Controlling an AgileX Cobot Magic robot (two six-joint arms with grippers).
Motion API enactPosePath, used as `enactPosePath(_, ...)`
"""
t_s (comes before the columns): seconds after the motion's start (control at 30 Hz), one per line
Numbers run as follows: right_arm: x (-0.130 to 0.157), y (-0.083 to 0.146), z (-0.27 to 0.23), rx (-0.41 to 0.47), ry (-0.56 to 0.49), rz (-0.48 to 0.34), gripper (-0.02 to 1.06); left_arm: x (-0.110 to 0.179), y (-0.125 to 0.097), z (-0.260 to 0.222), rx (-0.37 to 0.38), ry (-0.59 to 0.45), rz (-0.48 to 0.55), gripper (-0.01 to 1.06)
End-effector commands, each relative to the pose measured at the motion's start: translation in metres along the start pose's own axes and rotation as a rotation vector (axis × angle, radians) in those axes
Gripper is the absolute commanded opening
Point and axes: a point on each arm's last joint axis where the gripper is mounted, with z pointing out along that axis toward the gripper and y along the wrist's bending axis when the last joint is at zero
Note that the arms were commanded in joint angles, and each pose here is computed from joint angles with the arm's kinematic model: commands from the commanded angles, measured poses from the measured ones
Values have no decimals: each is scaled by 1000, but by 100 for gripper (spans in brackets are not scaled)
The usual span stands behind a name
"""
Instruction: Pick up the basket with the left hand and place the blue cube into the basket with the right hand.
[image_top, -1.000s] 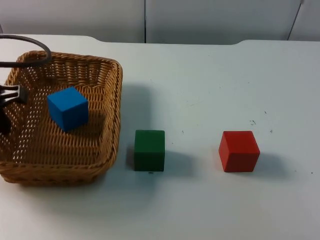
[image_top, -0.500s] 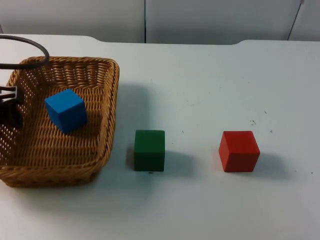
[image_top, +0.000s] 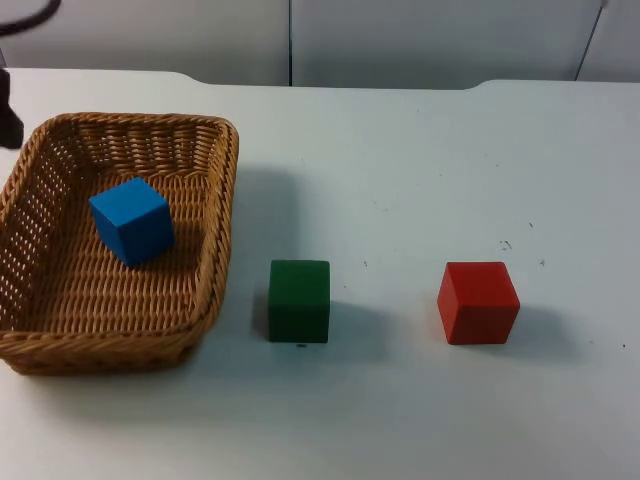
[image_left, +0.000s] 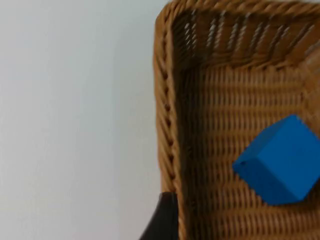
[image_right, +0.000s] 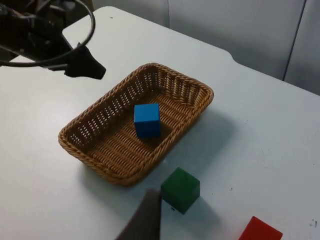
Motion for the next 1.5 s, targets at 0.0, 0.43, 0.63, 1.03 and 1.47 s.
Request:
enactPosePath(0.0, 0, -1, -1, 14, -15, -19, 88, -9, -11, -38, 40, -85, 9, 77)
enactPosePath(0.43, -1, -5, -1, 50, -21, -83, 88, 14, -50, -187, 138, -380, 222, 77)
enactPosePath(0.63, 1, -5, -1, 53, -2, -102, 88, 42, -59, -229, 154, -455, 268, 77)
enactPosePath(1.03, 52, -5, 14, 31, 1, -147, 87, 89, -56, -263, 58, -399, 271, 77)
enactPosePath(1.47, 95, -9, -17, 29, -82, -70, 87, 160, -45, -241, 61, -429, 167, 77)
